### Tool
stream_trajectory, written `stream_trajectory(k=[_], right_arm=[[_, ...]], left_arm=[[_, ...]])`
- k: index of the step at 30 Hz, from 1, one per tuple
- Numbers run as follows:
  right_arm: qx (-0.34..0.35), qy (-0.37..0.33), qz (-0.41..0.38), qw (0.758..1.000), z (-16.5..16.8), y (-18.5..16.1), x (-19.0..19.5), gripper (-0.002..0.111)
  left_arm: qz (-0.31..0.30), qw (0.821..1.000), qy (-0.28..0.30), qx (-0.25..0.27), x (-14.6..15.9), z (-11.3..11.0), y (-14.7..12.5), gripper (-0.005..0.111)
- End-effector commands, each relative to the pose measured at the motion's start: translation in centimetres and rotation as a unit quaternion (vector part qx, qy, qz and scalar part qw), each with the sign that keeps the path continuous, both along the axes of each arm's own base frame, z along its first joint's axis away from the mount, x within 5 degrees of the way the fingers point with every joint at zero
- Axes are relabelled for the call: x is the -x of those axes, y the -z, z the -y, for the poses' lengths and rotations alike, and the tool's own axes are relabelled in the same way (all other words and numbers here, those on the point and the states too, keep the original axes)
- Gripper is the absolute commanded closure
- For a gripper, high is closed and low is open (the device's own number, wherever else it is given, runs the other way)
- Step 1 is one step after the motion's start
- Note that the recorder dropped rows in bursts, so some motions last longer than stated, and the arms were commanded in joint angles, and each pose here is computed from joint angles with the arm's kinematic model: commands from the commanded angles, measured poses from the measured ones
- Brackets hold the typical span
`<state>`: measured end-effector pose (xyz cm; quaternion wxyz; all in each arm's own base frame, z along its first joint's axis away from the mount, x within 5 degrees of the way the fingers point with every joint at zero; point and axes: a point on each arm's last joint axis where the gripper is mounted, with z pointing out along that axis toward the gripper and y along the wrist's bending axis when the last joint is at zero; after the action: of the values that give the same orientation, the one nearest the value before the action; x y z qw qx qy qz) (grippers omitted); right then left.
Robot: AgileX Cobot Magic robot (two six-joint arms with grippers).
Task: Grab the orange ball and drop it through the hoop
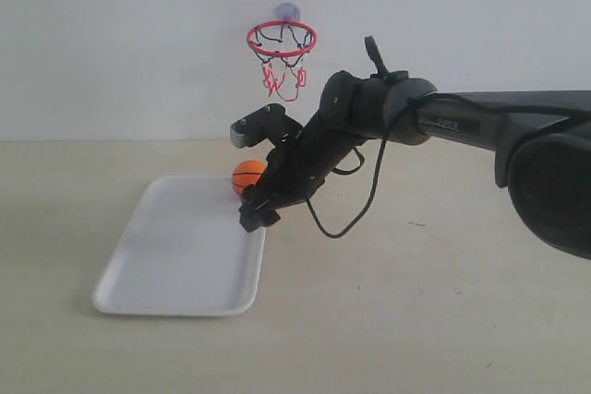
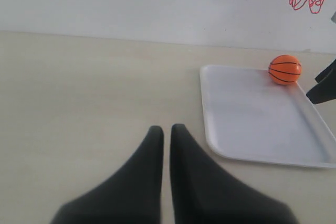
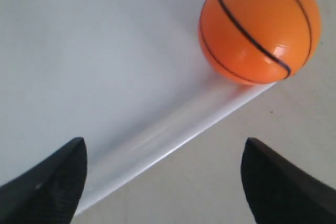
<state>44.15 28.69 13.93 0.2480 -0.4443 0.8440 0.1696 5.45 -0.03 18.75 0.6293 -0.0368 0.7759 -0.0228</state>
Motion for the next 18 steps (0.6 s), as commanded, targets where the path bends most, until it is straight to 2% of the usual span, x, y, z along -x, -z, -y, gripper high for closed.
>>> stream_trajectory(k=[1, 6, 8, 12, 18], right_arm=[[0.036, -0.031, 0.033, 0.998, 1.0, -2.0, -0.1, 0.033], [0.035, -0.021, 0.064, 0.997, 2.9, -2.2, -1.7, 0.033], [0.02, -0.022, 0.071, 0.997, 3.4, -2.3, -2.1, 0.039], [-0.063, 0.027, 0.075, 0.995, 4.0, -3.2, -3.3, 0.053], [-0.078, 0.058, 0.118, 0.988, 4.0, -3.7, -4.1, 0.053]], left_arm=[[0.003, 1.0, -0.002, 0.005, 0.0, 0.0, 0.1, 0.103], [0.003, 1.0, -0.002, 0.005, 0.0, 0.0, 0.1, 0.103], [0.003, 1.0, -0.002, 0.005, 0.0, 0.0, 0.1, 0.103], [0.003, 1.0, -0.002, 0.005, 0.0, 0.0, 0.1, 0.103], [0.003, 1.0, -0.002, 0.005, 0.0, 0.0, 0.1, 0.103]])
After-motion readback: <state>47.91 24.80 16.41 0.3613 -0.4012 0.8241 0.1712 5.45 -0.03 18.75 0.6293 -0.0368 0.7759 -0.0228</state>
